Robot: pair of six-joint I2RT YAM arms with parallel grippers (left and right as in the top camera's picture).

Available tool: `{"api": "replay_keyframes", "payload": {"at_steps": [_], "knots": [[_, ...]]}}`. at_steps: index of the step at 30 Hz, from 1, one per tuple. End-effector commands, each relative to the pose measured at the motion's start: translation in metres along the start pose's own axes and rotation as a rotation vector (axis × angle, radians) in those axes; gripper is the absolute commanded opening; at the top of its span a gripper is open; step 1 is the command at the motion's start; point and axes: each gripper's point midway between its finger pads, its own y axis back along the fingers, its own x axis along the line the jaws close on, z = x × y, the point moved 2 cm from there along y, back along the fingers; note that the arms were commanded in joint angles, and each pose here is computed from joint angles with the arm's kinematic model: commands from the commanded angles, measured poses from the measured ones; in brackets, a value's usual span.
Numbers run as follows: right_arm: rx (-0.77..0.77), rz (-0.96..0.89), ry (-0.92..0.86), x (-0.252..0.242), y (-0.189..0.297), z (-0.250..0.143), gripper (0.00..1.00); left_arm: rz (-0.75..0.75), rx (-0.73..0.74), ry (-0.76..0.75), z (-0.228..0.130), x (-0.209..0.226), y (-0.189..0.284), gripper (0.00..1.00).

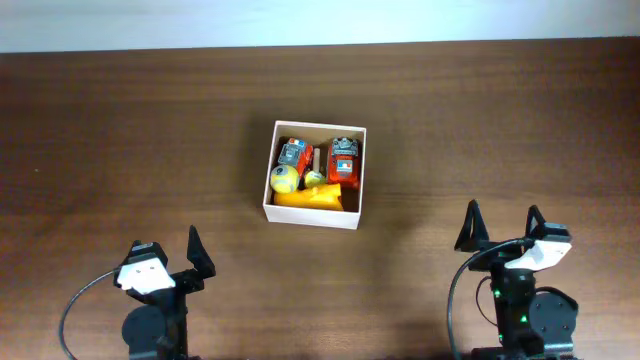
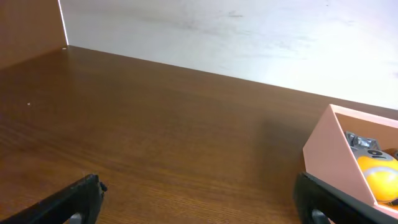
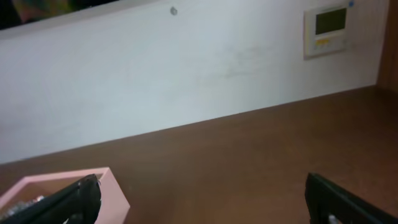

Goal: Pack container

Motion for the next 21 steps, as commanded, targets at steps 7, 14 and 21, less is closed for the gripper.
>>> {"api": "replay_keyframes", "payload": {"at_steps": [7, 14, 21], "knots": [[-0.034, 0.061, 0.137, 0.003, 0.002, -0.021, 0.99, -0.014, 0.001, 0.001, -0.003, -0.002, -0.001, 0.99], [0.005, 0.061, 0.106, 0.000, -0.001, -0.041, 0.99, -0.014, 0.001, 0.001, -0.003, -0.002, -0.001, 0.99], [0.023, 0.057, 0.084, -0.004, -0.001, -0.058, 0.99, -0.014, 0.001, 0.001, -0.003, -0.002, -0.001, 0.99]]}}
